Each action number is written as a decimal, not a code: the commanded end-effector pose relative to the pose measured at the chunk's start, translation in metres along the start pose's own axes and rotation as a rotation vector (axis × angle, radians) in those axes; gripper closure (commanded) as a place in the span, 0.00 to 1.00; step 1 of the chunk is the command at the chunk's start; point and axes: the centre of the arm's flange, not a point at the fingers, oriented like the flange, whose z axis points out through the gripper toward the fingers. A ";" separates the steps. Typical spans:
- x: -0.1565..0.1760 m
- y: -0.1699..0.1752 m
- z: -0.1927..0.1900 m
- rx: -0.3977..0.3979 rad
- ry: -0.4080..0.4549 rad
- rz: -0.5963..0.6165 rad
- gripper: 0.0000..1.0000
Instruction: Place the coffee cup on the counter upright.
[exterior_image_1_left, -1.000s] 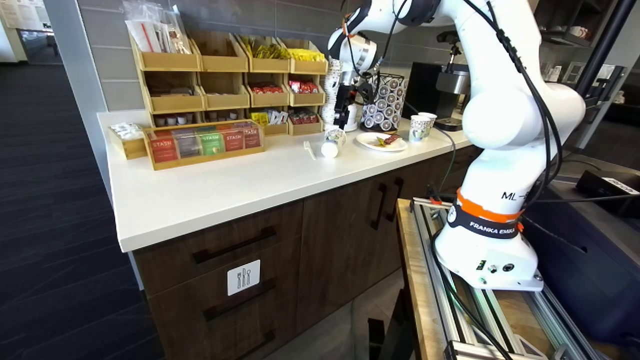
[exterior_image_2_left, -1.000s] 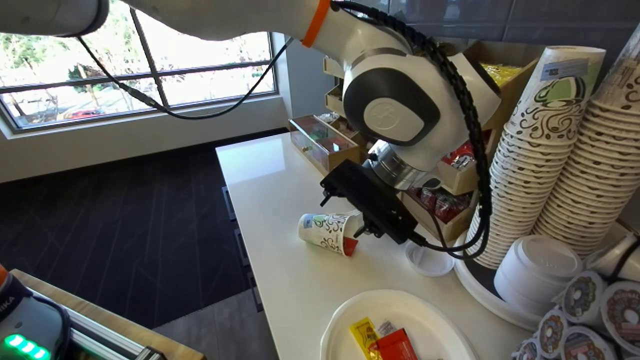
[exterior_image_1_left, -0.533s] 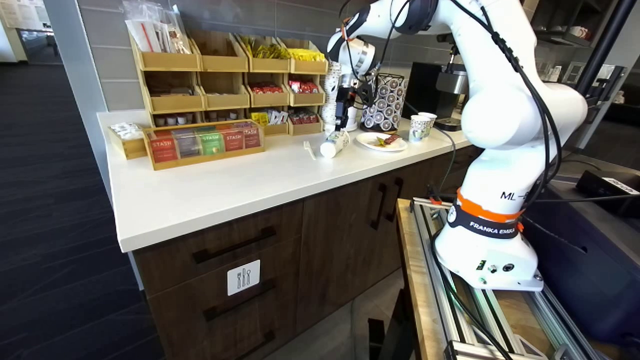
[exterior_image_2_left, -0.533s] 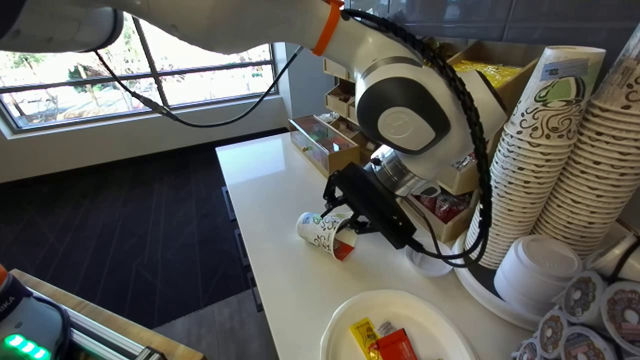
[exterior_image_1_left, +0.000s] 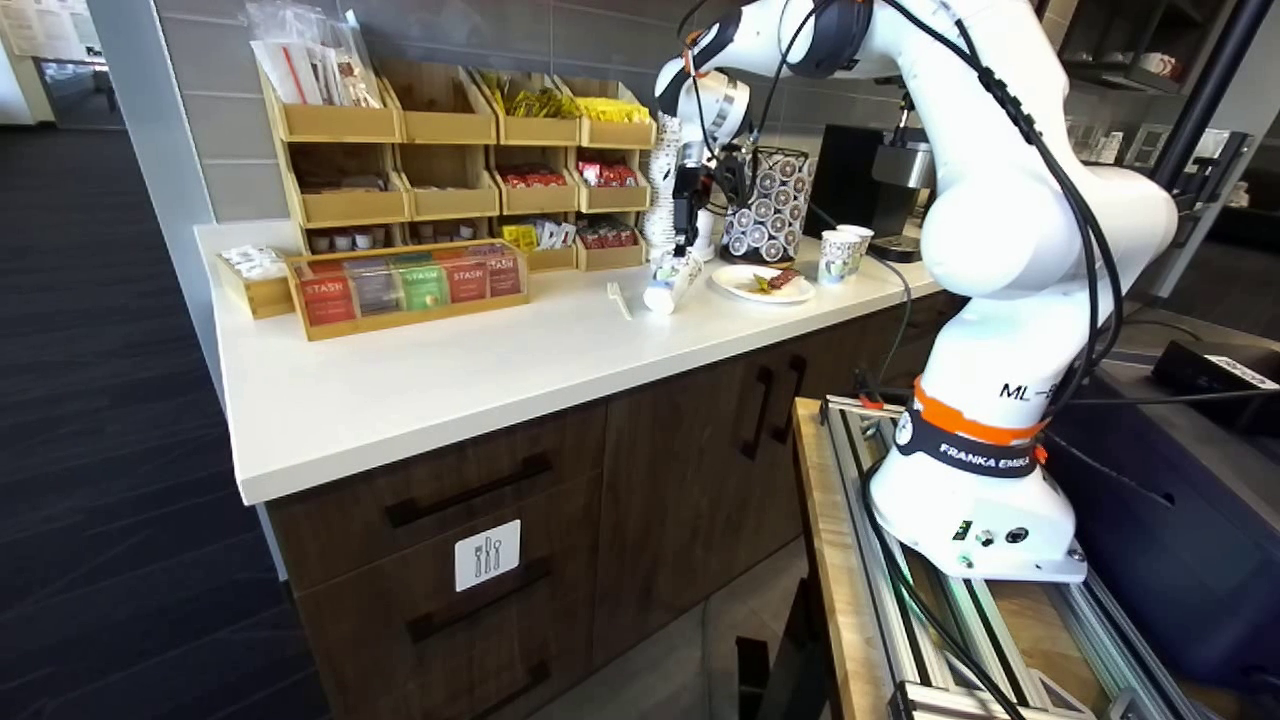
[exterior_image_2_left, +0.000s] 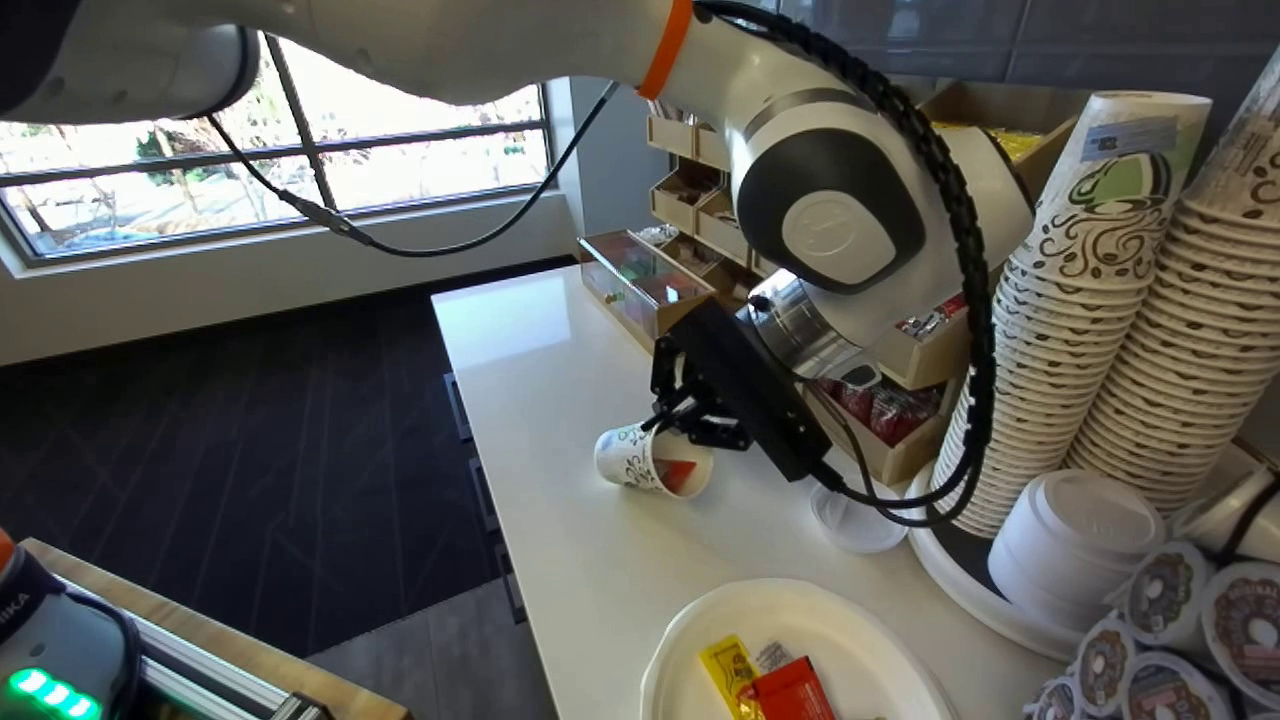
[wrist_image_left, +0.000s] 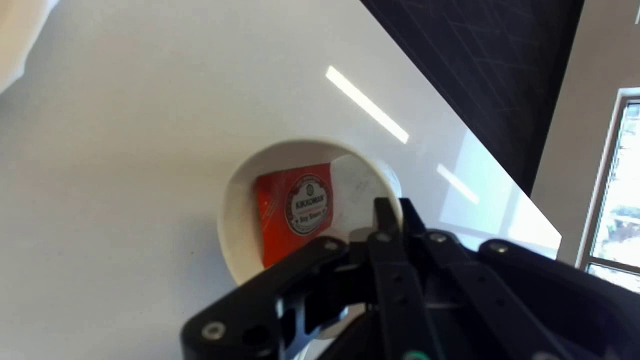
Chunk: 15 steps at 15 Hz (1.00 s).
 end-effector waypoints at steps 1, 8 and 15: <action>-0.008 -0.014 -0.009 -0.011 0.008 0.053 1.00; -0.036 -0.045 -0.029 -0.236 0.214 0.201 0.99; -0.048 -0.059 -0.021 -0.501 0.378 0.304 0.99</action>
